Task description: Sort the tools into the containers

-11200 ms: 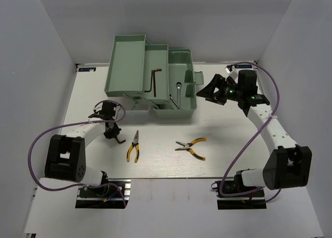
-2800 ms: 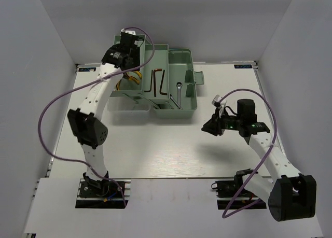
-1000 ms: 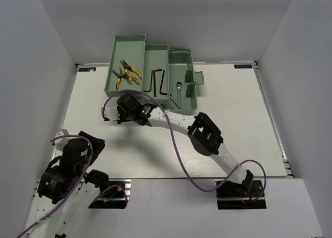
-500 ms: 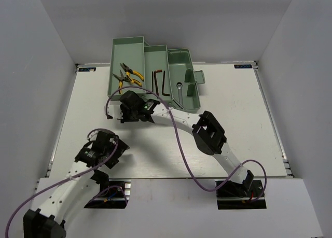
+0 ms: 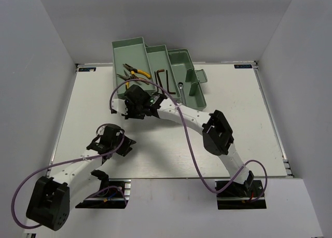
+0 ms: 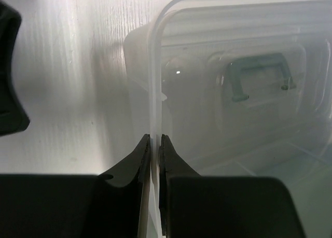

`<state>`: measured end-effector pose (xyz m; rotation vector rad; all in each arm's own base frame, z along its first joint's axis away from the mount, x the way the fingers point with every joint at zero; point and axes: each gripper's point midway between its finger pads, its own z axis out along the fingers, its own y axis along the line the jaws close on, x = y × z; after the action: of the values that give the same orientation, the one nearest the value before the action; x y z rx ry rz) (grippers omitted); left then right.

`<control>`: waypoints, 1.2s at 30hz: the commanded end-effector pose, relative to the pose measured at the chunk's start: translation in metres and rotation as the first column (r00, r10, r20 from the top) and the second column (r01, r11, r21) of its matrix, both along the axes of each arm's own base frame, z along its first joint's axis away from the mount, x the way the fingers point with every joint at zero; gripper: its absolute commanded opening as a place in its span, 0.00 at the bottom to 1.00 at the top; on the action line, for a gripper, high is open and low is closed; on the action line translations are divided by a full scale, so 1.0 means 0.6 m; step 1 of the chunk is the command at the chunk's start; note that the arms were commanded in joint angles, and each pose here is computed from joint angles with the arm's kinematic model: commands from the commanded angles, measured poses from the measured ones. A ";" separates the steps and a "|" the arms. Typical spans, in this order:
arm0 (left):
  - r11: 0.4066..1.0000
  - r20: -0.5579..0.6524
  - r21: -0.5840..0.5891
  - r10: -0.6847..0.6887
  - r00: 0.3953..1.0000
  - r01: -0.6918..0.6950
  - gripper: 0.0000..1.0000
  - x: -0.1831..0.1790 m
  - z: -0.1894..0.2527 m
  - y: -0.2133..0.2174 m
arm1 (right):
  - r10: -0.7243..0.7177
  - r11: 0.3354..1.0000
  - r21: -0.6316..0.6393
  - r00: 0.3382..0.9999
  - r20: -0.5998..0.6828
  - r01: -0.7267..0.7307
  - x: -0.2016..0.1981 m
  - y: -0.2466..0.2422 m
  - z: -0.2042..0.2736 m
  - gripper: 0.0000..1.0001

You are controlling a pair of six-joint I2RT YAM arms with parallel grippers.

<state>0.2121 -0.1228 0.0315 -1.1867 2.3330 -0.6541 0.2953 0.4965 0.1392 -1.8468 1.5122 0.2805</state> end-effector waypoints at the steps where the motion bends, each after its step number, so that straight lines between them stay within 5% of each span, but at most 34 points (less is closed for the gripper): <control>1: 0.997 0.024 -0.043 0.058 0.998 -0.057 0.52 0.018 -0.007 -0.002 | -0.098 0.924 0.381 0.971 0.217 0.008 0.027 0.002 0.321 0.00; 10: 0.964 -0.005 0.041 0.262 0.965 -0.261 0.57 0.038 -0.038 0.055 | -0.141 0.903 0.425 0.976 0.166 0.059 0.034 -0.016 0.347 0.00; 16: 0.922 0.001 -0.023 0.386 0.922 -0.386 0.52 0.053 -0.055 0.070 | -0.127 0.892 0.447 0.984 0.125 0.058 0.024 -0.022 0.362 0.00; 18: 0.913 0.067 -0.097 0.404 0.912 -0.397 0.46 0.074 -0.043 0.063 | -0.126 0.890 0.452 0.985 0.114 0.062 0.024 -0.027 0.367 0.00; 19: 0.908 0.067 -0.098 0.414 0.908 -0.407 0.27 0.068 -0.055 0.070 | -0.125 0.888 0.456 0.986 0.106 0.063 0.022 -0.027 0.369 0.00; 20: 0.903 0.081 -0.109 0.424 0.902 -0.415 0.20 0.075 -0.057 0.073 | -0.127 0.887 0.457 0.987 0.096 0.069 0.021 -0.029 0.368 0.00; 23: 0.926 0.169 -0.117 0.374 0.912 -0.358 0.14 0.118 -0.033 0.068 | -0.121 0.889 0.452 0.989 0.081 0.072 0.019 -0.034 0.366 0.00; 27: 0.964 0.135 -0.099 0.259 0.956 -0.247 0.15 0.151 -0.048 0.044 | -0.110 0.894 0.442 0.993 0.054 0.075 0.010 -0.041 0.359 0.00; 36: 0.974 0.295 -0.162 0.200 0.934 -0.157 0.26 0.231 0.008 0.039 | -0.093 0.917 0.391 0.996 0.009 0.083 -0.006 -0.056 0.319 0.00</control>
<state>0.3378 -0.1010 0.0197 -1.3395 1.9339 -0.8473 0.2961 0.4576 0.2209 -1.6299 1.6532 0.4279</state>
